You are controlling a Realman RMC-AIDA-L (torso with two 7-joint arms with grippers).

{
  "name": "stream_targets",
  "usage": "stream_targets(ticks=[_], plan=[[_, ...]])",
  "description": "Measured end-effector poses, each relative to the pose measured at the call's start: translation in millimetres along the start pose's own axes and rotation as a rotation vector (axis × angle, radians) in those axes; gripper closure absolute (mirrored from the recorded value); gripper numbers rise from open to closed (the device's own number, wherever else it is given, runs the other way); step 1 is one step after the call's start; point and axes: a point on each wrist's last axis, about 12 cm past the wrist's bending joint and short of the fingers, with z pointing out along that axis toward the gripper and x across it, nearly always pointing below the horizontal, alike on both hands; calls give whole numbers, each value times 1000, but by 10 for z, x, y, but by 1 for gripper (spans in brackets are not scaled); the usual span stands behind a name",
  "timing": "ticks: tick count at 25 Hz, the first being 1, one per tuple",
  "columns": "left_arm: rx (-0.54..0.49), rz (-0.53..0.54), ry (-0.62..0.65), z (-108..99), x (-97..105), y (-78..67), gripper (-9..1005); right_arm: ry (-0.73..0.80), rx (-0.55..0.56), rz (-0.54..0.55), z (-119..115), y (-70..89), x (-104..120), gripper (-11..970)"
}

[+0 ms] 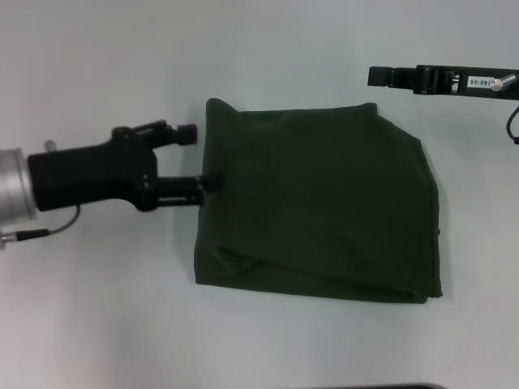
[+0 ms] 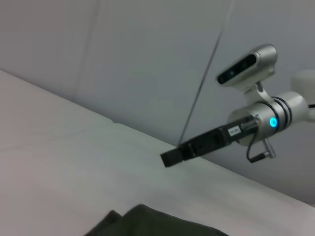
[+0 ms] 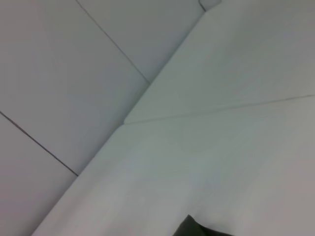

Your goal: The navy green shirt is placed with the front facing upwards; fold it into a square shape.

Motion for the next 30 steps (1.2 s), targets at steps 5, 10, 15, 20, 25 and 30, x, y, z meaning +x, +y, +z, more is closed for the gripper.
stream_targets(ticks=[5,10,15,20,25,30], plan=[[63,20,33,173,107,-53,91,-14,-2,-3,-21,-4,17,949],[96,1,53,240,217,-100,92,-19,8,-2,-25,-17,15,950],[115,-14,58,280,335,-141,92,-20,12,-1,-20,-20,19,950],[118,-27,102,397,434,-154,92,-17,9,-2,-2,-13,17,950],[111,-36,158,499,504,-153,91,-12,5,-4,13,-6,15,950],[122,-60,214,512,554,-155,92,-12,6,-1,7,-10,22,950]])
